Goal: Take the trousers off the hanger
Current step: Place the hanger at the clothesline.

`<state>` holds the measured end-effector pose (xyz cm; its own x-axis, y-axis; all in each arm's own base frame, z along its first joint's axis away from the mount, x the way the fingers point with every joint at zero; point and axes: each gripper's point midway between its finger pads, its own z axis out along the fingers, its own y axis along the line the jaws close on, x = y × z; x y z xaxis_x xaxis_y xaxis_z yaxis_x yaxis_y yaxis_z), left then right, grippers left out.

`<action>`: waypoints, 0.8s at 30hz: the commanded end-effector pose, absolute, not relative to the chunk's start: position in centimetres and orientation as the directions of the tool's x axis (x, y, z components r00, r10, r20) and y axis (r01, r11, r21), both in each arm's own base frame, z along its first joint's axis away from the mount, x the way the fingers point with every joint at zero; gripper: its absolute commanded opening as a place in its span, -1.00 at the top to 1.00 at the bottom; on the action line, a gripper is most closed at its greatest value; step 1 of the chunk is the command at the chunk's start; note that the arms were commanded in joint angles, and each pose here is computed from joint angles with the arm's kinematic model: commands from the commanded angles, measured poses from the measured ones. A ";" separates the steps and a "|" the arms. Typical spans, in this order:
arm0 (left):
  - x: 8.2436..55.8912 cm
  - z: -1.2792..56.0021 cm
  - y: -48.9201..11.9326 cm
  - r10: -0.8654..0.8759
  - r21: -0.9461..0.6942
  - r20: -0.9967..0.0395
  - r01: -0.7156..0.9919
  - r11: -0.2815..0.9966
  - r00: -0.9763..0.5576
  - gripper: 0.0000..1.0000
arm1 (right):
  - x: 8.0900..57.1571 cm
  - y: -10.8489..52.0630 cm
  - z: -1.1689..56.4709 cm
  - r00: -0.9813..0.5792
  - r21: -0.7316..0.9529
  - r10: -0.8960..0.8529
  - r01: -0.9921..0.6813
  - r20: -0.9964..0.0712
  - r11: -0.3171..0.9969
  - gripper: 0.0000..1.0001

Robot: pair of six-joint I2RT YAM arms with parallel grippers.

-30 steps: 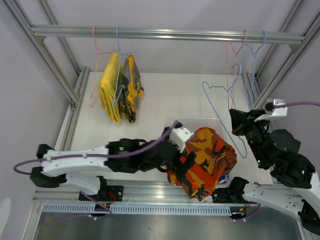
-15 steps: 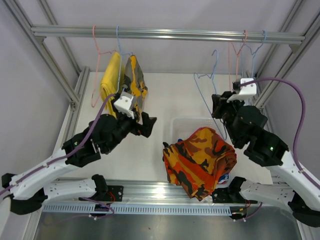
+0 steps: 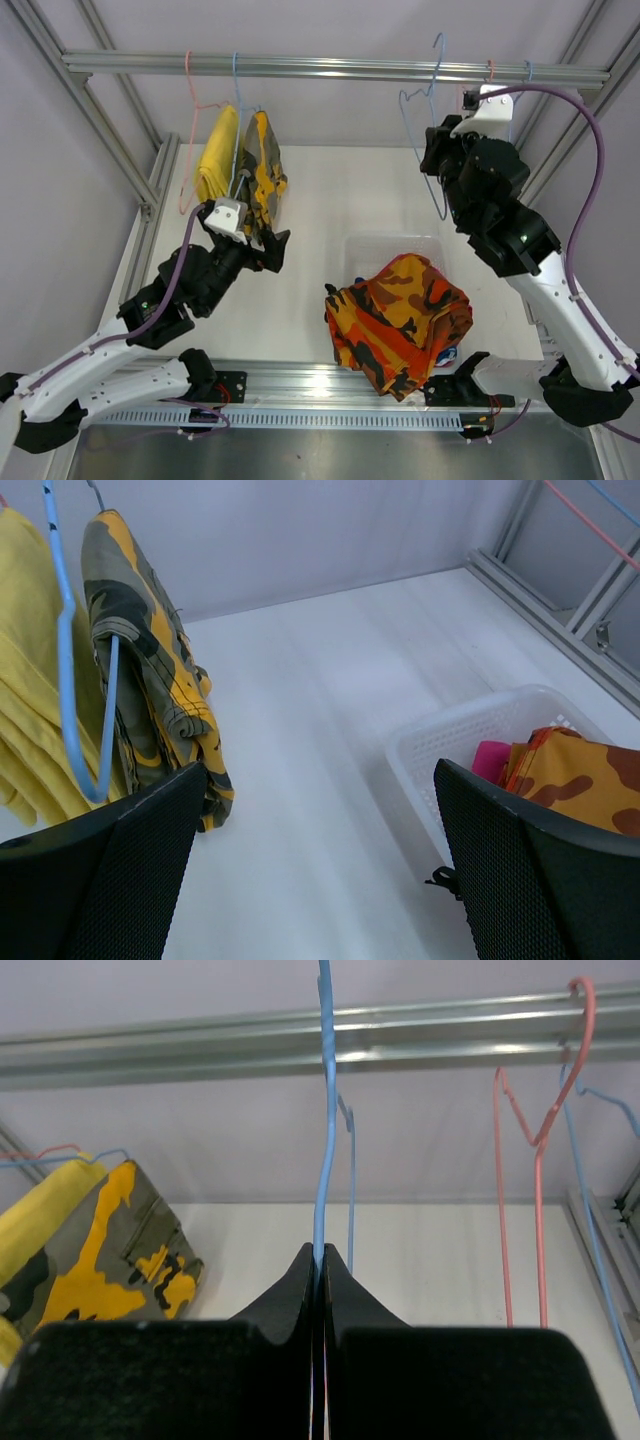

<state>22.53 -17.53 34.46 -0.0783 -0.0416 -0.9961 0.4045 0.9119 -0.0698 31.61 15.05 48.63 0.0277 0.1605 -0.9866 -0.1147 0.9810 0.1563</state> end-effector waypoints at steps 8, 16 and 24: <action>22.7 36.1 -16.6 -0.075 -0.075 -0.997 0.384 0.920 -0.016 -0.99 | 36.5 13.5 47.5 0.010 0.213 0.216 -0.126 -0.976 0.969 1.00; 22.7 35.9 -16.8 -0.064 -0.068 -0.998 0.389 0.919 -0.022 -0.99 | 39.0 12.1 40.3 -0.113 0.239 0.228 -0.091 -0.967 0.967 1.00; 22.7 35.8 -16.9 -0.059 -0.062 -0.998 0.391 0.918 -0.021 -0.99 | 37.8 12.4 38.3 -0.143 0.259 0.241 -0.123 -0.960 0.958 0.68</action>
